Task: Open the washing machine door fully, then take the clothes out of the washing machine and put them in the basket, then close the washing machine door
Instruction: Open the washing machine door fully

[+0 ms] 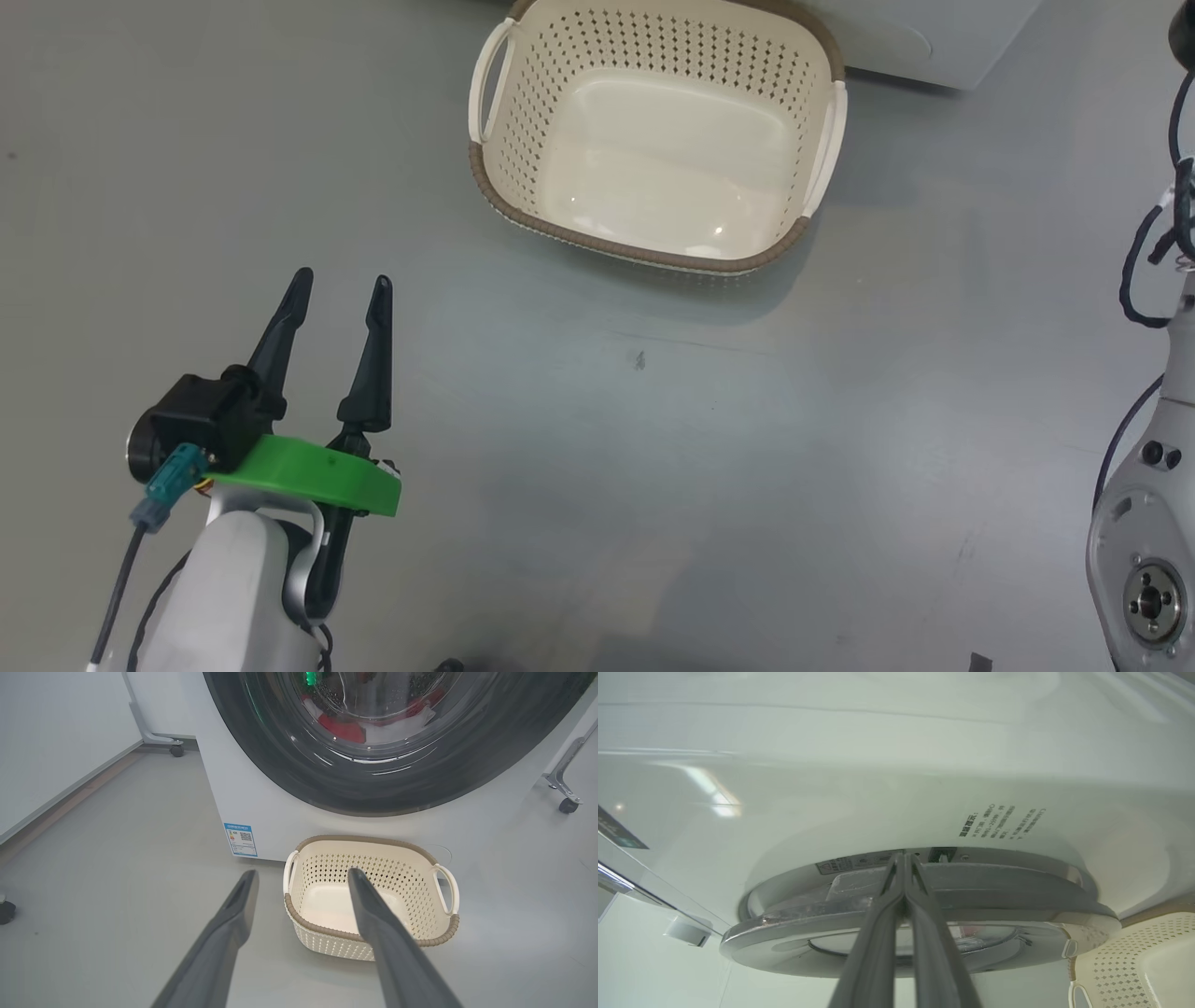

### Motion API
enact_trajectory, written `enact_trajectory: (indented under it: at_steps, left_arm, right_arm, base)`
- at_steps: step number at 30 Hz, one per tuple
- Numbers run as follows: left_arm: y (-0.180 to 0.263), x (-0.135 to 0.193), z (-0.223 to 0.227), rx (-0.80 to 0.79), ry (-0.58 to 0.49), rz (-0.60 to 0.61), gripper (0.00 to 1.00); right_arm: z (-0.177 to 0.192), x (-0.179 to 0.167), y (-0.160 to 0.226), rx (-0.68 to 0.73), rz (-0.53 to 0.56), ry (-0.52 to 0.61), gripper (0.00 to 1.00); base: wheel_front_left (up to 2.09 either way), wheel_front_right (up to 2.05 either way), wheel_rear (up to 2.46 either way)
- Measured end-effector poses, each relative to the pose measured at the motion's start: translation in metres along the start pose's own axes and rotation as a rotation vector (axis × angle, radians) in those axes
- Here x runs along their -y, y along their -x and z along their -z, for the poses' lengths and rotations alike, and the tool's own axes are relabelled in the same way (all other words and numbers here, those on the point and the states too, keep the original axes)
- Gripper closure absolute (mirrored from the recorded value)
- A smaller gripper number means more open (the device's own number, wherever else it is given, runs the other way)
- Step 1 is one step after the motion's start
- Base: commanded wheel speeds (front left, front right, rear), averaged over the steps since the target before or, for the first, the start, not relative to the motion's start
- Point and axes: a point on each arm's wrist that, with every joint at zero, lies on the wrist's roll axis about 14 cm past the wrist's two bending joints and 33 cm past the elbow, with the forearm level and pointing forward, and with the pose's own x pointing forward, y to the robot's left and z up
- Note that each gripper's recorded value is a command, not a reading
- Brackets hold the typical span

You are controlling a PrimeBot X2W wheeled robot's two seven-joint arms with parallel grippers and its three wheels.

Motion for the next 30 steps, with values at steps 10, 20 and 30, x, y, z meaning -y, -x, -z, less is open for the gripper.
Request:
enact_trajectory:
  at_steps: [10,20,30]
  left_arm:
    - [0.0,-0.005,0.012,-0.037,-0.004,-0.016,0.0]
    - [-0.006,-0.012,0.009,-0.029,-0.007,-0.035,0.0]
    - [-0.003,-0.014,0.007,-0.025,-0.007,-0.042,0.0]
  right_arm:
    - [0.015,0.007,-0.025,-0.06,0.001,-0.063,1.0]
    - [0.027,0.017,-0.043,-0.106,0.026,-0.085,1.0]
    - [0.028,0.024,-0.052,-0.144,0.064,-0.172,1.0]
  base:
    - [0.0,0.0,0.0]
    - [0.0,0.0,0.0]
    - [0.0,0.0,0.0]
